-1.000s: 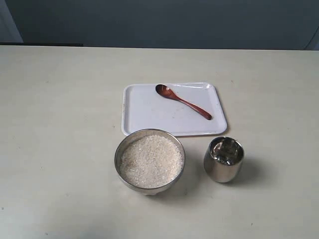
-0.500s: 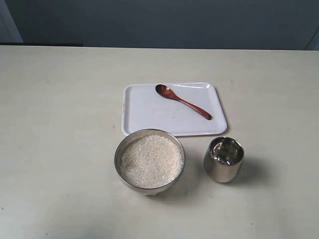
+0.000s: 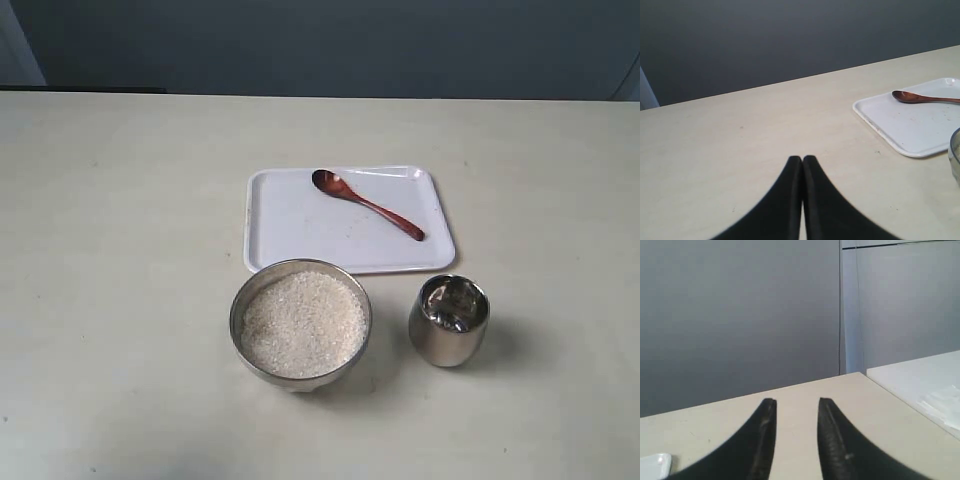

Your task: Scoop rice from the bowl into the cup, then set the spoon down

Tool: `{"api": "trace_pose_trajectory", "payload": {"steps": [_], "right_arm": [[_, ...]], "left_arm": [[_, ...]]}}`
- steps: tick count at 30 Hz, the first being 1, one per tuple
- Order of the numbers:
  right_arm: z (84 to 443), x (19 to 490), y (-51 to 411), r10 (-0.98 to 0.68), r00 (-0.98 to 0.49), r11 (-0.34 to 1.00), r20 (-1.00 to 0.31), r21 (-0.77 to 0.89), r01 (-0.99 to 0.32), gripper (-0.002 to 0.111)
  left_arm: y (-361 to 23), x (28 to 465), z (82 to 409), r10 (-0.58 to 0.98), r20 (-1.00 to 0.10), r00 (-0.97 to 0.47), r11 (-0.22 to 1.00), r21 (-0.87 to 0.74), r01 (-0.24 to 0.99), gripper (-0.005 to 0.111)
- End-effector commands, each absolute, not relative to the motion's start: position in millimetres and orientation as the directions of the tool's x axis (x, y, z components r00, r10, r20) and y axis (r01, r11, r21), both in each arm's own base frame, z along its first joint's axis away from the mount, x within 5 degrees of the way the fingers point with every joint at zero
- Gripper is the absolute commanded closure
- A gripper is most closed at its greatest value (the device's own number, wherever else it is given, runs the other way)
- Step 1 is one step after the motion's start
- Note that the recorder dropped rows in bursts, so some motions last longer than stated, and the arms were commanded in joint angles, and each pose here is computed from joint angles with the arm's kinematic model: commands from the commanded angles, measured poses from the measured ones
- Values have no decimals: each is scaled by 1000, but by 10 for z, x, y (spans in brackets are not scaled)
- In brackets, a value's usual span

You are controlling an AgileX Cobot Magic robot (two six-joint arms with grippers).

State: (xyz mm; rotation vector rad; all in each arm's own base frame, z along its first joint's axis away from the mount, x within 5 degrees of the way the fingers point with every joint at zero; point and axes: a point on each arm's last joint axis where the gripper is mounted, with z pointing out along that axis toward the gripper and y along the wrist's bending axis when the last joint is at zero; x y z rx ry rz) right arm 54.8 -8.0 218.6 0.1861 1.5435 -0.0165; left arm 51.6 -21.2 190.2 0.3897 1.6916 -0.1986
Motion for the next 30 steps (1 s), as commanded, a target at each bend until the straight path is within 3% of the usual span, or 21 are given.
{"api": "trace_pose_trajectory", "payload": {"steps": [1, 11, 30], "right_arm": [[2067, 559, -79, 95, 28, 987, -995, 98, 129, 79], [2041, 560, -73, 219, 15, 968, -976, 219, 124, 79], [2045, 560, -73, 218, 19, 968, -976, 219, 123, 79]], "left_arm": [[-212, 513, 1919, 132, -986, -106, 926, 84, 367, 106], [-212, 513, 1919, 132, -986, -106, 926, 84, 367, 106], [-212, 513, 1919, 132, -986, -106, 926, 84, 367, 106]]}}
